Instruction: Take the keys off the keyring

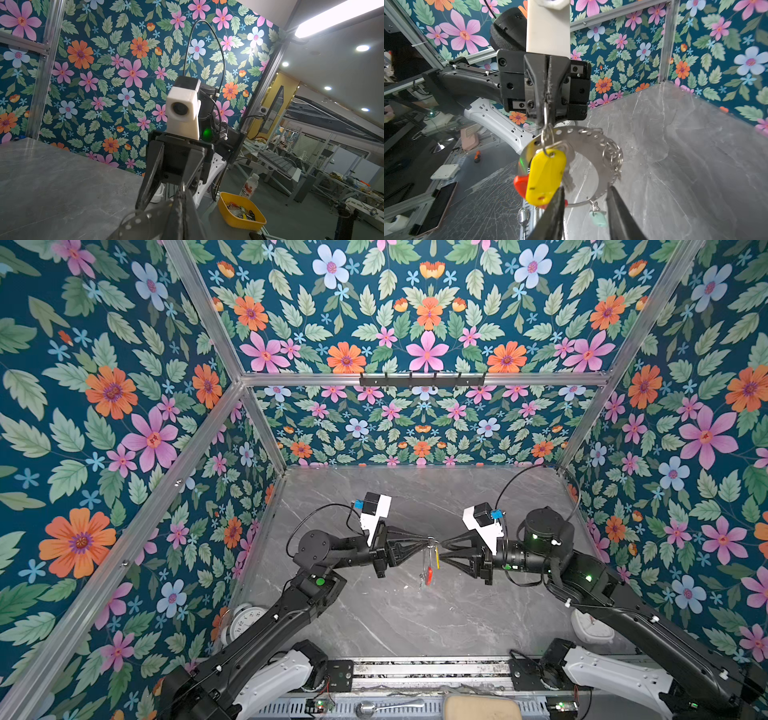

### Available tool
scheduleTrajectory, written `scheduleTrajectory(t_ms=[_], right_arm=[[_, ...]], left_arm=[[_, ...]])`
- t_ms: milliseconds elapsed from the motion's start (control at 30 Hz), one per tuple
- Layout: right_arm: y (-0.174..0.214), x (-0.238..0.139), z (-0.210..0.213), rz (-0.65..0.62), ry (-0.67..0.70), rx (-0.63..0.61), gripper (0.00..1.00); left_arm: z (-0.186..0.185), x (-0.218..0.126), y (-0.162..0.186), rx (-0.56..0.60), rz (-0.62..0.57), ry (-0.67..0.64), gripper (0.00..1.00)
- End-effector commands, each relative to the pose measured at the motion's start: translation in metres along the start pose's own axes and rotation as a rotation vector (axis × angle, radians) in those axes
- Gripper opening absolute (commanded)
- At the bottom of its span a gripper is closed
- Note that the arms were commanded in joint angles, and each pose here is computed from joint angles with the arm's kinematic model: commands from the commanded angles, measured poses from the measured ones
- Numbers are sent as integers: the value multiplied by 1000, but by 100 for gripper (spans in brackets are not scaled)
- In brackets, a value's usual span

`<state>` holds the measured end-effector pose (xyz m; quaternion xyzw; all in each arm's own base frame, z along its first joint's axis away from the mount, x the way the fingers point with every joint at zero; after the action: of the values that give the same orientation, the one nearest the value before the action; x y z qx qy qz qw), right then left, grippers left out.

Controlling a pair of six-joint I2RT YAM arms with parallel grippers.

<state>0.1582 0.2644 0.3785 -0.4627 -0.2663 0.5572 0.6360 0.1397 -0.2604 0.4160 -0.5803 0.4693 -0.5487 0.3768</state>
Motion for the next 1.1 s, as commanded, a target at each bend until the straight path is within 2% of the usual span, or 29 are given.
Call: scheduleTrajectory(t_ms=[0,200,467,1067], right_arm=[[-7,-11,-2,-50,54,-50,46],[-28,-18,21,-128,-39,-109,52],[-34,-6,29,-86,-167,-109,53],[-30,6,30,-39,-236,-79,24]], left_arm=[[-3,0,-6,34,-6,8,0],[-5,1,-3,27,25,15,0],[-8,0,-2,24,37,34,0],[-8,1,-2,15,39,43,0]])
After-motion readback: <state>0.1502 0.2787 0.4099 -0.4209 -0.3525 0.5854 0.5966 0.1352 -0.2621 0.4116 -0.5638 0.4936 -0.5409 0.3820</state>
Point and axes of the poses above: each gripper's point midway between its finger pads, its own x axis out along the fingers, its own z axis along the line the jaws close on, y = z × x, the point moved 2 cm from there along -x, back along the fingers, and after that the axes turned 15 degrees about x, right-handed, at the moved point
